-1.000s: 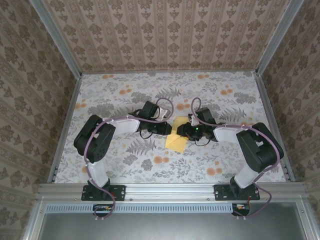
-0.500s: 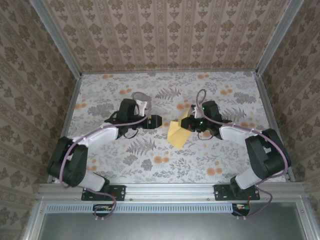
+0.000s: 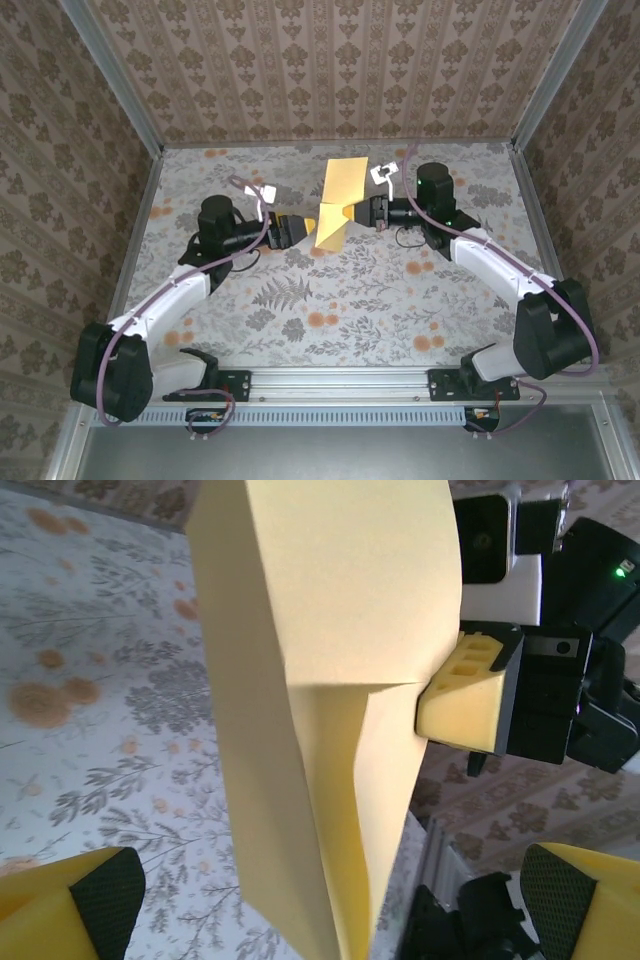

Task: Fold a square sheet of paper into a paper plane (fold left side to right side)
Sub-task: Turn over the paper at the center of the table.

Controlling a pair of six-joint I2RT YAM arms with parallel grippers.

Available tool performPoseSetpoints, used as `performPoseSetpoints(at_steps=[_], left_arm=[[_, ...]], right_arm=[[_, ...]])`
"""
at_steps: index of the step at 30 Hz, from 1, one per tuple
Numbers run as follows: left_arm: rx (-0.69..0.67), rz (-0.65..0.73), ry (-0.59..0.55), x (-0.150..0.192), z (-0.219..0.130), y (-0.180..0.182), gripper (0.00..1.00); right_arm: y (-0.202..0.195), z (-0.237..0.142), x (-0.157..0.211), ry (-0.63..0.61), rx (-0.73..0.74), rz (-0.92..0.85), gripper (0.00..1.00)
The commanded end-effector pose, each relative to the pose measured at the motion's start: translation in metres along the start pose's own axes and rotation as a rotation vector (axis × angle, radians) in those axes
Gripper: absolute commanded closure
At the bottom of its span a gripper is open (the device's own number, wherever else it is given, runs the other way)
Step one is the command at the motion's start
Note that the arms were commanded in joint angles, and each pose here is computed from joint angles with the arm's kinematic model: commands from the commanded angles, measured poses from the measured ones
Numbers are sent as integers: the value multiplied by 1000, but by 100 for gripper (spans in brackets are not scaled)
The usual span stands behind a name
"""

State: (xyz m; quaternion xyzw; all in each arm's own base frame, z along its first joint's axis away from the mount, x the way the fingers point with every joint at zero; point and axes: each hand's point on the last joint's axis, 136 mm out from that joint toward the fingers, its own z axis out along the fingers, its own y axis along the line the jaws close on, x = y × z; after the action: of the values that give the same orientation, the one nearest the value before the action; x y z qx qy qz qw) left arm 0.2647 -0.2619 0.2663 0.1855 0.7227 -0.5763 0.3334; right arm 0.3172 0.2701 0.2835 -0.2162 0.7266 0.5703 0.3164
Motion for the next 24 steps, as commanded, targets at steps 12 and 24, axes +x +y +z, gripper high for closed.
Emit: performPoseSetpoints(at_steps=[12, 24], left_arm=[[201, 104, 2, -18, 5, -65, 9], [205, 122, -24, -25, 1, -76, 45]], right_arm=[[58, 9, -4, 41, -170, -134, 98], [48, 10, 3, 45, -148, -111, 96]])
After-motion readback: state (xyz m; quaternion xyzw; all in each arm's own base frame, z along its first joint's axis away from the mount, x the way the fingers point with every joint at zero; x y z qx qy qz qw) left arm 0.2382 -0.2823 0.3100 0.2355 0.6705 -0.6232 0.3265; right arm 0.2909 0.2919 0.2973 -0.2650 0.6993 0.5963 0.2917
